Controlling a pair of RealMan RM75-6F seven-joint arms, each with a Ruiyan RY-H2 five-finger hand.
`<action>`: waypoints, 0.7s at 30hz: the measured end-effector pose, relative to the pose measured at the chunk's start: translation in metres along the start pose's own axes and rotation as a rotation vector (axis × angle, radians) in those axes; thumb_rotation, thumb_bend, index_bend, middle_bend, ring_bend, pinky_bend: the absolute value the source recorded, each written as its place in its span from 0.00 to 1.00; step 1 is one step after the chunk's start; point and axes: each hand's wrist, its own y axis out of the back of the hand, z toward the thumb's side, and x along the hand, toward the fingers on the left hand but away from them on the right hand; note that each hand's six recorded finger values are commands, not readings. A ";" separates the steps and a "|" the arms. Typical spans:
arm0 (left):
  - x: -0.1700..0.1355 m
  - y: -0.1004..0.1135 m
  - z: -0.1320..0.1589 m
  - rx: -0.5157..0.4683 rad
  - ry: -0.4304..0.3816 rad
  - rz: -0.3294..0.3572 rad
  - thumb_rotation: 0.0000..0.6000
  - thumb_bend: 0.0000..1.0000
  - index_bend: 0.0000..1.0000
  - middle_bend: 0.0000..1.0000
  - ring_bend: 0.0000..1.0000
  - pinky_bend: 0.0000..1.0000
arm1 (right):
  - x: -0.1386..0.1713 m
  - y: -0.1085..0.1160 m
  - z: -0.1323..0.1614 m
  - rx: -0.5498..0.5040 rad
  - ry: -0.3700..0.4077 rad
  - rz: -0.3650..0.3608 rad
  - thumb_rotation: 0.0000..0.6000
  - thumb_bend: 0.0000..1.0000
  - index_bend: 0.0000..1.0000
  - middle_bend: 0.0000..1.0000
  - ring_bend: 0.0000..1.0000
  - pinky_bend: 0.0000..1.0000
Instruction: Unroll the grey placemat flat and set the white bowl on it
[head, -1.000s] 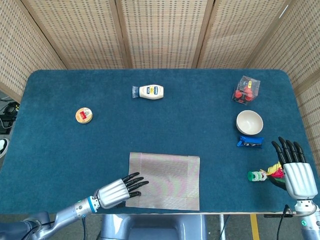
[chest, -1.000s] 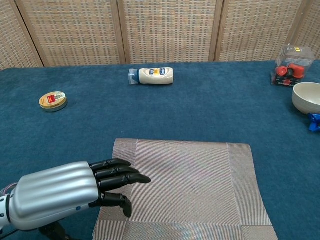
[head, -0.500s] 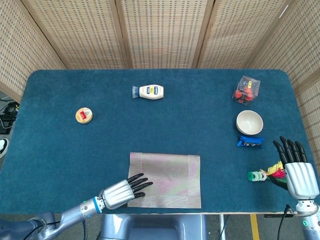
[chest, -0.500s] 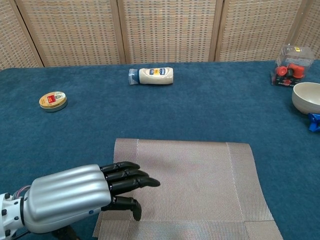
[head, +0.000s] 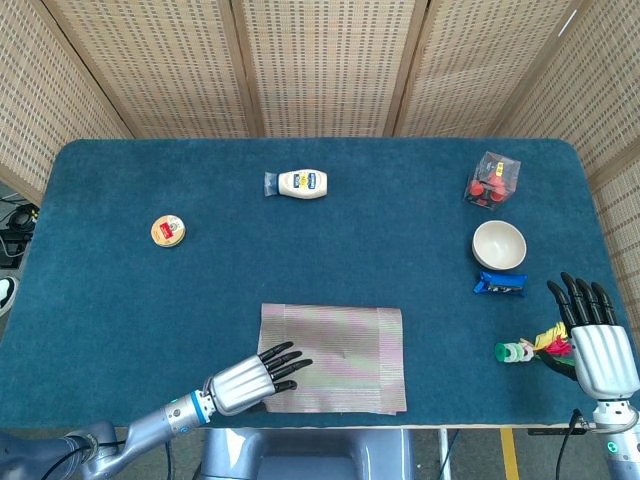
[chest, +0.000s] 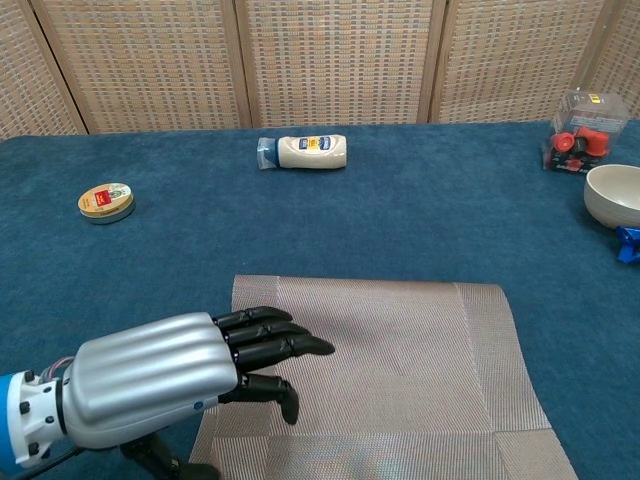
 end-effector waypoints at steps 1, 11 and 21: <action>0.000 0.000 0.000 0.001 0.000 0.000 1.00 0.20 0.32 0.00 0.00 0.00 | 0.000 0.000 0.000 0.000 0.000 0.001 1.00 0.00 0.08 0.00 0.00 0.00; 0.000 -0.009 0.001 -0.005 0.008 -0.039 1.00 0.30 0.33 0.00 0.00 0.00 | 0.000 0.001 0.001 -0.004 0.002 -0.001 1.00 0.00 0.08 0.00 0.00 0.00; -0.002 -0.015 0.004 -0.009 0.000 -0.050 1.00 0.35 0.41 0.00 0.00 0.00 | 0.001 0.003 0.000 -0.009 0.003 -0.005 1.00 0.00 0.09 0.00 0.00 0.00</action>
